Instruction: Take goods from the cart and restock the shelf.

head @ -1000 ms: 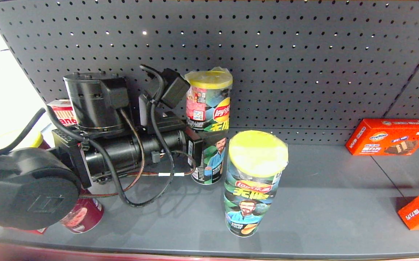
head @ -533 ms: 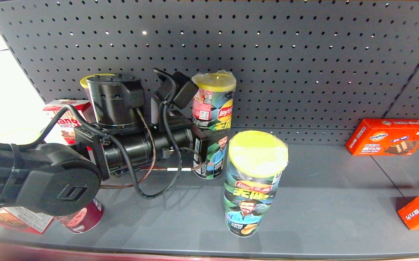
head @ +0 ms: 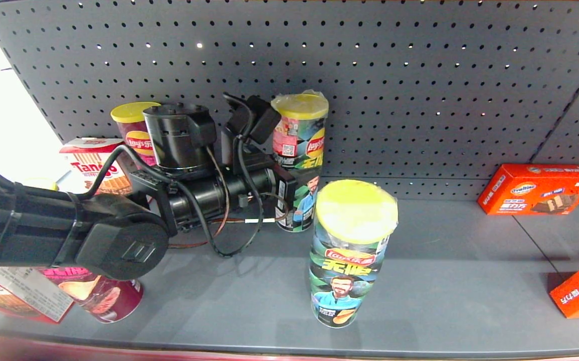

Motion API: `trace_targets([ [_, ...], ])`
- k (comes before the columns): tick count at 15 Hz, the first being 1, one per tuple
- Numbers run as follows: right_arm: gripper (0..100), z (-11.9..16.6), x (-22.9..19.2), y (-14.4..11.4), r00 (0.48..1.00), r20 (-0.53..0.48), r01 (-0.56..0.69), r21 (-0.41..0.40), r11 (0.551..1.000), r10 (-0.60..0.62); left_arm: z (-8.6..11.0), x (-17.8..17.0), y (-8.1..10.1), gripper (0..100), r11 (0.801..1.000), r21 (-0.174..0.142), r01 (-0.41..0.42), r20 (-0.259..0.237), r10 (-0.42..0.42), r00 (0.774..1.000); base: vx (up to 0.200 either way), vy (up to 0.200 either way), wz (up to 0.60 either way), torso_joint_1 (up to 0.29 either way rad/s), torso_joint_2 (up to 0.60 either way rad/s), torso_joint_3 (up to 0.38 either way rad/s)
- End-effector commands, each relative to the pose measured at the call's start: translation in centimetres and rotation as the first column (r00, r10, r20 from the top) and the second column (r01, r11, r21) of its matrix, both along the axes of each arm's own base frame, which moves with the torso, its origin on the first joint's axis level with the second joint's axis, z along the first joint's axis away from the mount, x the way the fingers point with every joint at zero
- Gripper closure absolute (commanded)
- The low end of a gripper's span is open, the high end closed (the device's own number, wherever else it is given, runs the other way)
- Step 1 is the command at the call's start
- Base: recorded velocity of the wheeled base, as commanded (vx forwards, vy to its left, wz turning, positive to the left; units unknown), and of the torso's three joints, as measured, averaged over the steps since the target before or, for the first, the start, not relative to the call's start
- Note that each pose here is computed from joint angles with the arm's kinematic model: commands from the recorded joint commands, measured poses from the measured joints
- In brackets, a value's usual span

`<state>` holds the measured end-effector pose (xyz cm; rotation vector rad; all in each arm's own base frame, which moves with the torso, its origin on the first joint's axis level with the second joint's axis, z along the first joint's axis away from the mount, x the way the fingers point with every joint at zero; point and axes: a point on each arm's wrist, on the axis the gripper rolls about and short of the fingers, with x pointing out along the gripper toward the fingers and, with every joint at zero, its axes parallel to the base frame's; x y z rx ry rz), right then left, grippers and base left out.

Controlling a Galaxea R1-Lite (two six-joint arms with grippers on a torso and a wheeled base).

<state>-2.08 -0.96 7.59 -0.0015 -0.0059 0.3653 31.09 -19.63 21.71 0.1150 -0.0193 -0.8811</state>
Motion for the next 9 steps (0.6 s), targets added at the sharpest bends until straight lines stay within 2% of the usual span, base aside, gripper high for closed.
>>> trace_targets([
  [1, 0, 0.0, 0.0, 0.0, 1.000, -0.001, 0.000, -0.001, 1.000, 0.000, -0.7, 0.5, -0.5, 100, 1.000, 0.004, 0.003, -0.014, -0.003, 1.000, 0.000, 0.000, 0.00, 0.000, 0.00, 0.000],
  [9, 0, 0.0, 0.0, 0.0, 1.000, -0.001, 0.000, -0.001, 1.000, 0.000, -1.3, 2.0, -1.1, 100, 1.000, 0.001, 0.000, -0.015, 0.000, 1.000, 0.000, 0.000, 0.00, 0.000, 0.00, 0.000],
])
